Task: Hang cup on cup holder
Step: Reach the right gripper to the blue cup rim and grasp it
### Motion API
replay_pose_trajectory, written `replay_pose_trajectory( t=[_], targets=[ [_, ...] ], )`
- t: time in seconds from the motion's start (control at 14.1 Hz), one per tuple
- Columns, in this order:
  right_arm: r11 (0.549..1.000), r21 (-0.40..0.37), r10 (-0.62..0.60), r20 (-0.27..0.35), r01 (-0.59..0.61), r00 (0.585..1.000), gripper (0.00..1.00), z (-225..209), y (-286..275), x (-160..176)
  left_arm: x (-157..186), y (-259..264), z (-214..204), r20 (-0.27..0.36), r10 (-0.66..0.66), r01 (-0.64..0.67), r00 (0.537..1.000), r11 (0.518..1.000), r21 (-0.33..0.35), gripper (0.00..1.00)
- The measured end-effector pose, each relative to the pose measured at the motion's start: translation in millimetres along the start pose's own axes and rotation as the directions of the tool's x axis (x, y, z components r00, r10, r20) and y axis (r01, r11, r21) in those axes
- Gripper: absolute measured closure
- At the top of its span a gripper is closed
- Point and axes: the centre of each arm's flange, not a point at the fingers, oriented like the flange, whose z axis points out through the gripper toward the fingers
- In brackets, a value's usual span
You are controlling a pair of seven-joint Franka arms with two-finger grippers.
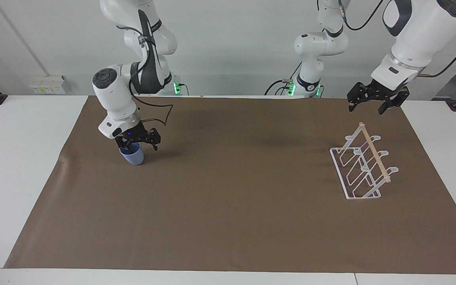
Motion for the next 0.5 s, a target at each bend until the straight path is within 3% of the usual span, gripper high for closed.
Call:
replay_pose_trajectory(
  t=[0.21, 0.5],
  targets=[
    [1.000, 0.000, 0.000, 0.001, 0.000, 1.000, 0.45, 0.4, 0.0, -0.3, 0.0, 0.0, 0.0, 0.000, 0.000, 0.000, 1.000, 1.000, 0.000, 0.00],
    [1.000, -0.001, 0.002, -0.002, -0.002, 1.000, 0.87, -1.1, 0.9, -0.2, 0.0, 0.0, 0.0, 0.000, 0.000, 0.000, 1.000, 1.000, 0.000, 0.00]
  ],
)
